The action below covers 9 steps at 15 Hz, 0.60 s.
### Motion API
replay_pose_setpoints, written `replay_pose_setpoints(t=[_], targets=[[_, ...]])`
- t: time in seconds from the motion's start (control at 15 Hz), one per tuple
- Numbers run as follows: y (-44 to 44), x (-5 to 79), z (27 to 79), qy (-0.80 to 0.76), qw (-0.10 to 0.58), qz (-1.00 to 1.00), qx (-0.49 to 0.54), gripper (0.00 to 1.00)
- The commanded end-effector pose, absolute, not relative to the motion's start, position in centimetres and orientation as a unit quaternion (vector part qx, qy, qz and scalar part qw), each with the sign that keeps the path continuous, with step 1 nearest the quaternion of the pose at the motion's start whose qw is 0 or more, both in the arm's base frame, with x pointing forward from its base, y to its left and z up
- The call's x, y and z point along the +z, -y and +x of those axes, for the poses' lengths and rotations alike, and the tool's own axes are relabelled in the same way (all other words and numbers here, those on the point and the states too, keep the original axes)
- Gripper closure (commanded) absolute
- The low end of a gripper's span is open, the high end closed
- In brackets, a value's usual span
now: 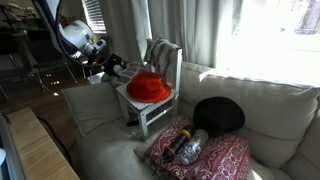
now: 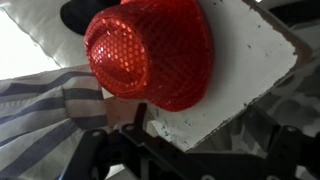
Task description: Remove the striped towel from the orange bowler hat and flip the orange hat anticlockwise to make the crown of the hat face upwards
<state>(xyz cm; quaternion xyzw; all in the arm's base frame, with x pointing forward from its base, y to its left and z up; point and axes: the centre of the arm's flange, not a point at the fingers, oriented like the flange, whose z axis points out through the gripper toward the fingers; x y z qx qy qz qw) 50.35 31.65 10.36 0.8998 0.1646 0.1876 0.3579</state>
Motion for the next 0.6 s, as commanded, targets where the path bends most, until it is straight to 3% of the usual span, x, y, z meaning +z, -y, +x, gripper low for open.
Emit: replay_pose_setpoints(t=[0.0, 0.2, 0.53], targets=[[-30.4, 12.3, 50.5, -0.179, 0.299, 0.924, 0.155, 0.00], [-28.1, 15.4, 51.5, -0.176, 0.270, 0.937, 0.134, 0.00], [-22.7, 21.8, 53.5, -0.209, 0.134, 0.960, 0.131, 0.00]])
